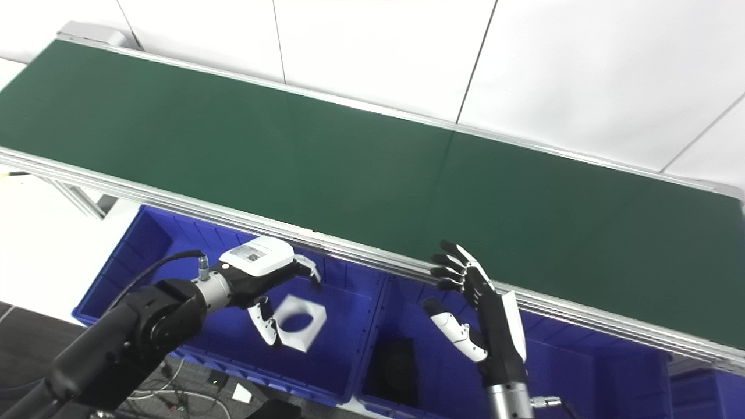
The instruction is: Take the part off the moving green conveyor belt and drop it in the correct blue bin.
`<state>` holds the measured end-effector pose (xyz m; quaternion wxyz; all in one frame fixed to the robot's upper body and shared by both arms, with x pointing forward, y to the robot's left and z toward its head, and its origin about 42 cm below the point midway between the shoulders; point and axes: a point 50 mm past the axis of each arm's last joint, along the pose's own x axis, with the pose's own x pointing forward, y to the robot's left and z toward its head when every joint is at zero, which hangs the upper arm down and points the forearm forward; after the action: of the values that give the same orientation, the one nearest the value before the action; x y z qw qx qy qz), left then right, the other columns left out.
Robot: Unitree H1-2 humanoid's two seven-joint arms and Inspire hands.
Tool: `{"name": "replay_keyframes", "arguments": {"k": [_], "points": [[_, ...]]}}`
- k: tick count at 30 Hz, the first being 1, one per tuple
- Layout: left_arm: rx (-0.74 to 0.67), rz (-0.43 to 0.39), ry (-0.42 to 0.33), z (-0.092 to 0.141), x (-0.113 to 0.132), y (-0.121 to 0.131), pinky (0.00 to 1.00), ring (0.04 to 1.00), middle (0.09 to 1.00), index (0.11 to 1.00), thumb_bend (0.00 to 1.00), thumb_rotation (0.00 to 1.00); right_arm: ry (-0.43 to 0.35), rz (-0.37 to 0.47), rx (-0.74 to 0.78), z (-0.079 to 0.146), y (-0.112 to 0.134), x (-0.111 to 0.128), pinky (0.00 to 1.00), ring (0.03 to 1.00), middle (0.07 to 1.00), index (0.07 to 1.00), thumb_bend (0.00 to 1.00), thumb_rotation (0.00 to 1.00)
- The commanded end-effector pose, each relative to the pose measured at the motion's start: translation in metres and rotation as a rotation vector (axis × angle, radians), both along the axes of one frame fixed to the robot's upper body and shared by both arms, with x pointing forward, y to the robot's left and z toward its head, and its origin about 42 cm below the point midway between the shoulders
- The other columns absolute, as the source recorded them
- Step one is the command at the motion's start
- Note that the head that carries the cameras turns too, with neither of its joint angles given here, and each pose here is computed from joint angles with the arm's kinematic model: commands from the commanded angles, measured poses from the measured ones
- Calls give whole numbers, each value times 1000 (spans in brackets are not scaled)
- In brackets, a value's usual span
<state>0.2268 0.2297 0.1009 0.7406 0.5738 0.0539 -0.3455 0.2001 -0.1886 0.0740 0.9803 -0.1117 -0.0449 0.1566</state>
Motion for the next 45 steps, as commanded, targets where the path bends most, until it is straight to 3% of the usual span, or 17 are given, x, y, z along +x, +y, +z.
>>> {"name": "replay_keyframes", "arguments": {"k": [1, 3, 17, 24, 27, 35, 38, 40, 45], "points": [[-22, 8, -42, 13, 4, -1, 798, 834, 863, 844, 756, 156, -35, -2, 14, 10, 2, 5, 651, 728, 780, 850, 670, 691], [-26, 10, -42, 14, 4, -1, 799, 839, 867, 858, 769, 202, -33, -2, 16, 10, 1, 6, 655, 731, 782, 851, 676, 692], [-117, 54, -11, 24, 0, -1, 809, 850, 877, 891, 832, 242, -32, -3, 16, 8, 1, 6, 651, 727, 781, 851, 678, 692], [-327, 100, -47, 41, -9, -2, 734, 797, 826, 823, 694, 237, -33, -6, 18, 7, 1, 6, 652, 726, 781, 850, 679, 692], [-500, 154, -52, 48, -14, -4, 670, 767, 804, 794, 675, 240, -31, -6, 15, 6, 1, 5, 655, 730, 783, 851, 675, 691], [-879, 243, -54, 56, -24, -20, 631, 706, 759, 785, 629, 471, -32, 0, 18, 3, 0, 5, 655, 723, 780, 851, 668, 671], [-966, 270, -70, 52, -27, -27, 638, 709, 762, 787, 651, 589, -29, 0, 18, 1, -1, 4, 655, 726, 783, 851, 673, 677], [-1026, 291, -95, 48, -29, -34, 642, 709, 764, 787, 615, 670, -26, -2, 19, 0, -1, 4, 656, 727, 782, 851, 677, 677], [-1157, 370, -92, 32, -37, -51, 680, 736, 778, 791, 595, 786, -22, -6, 17, -2, -3, 2, 659, 727, 780, 849, 677, 680]]}}
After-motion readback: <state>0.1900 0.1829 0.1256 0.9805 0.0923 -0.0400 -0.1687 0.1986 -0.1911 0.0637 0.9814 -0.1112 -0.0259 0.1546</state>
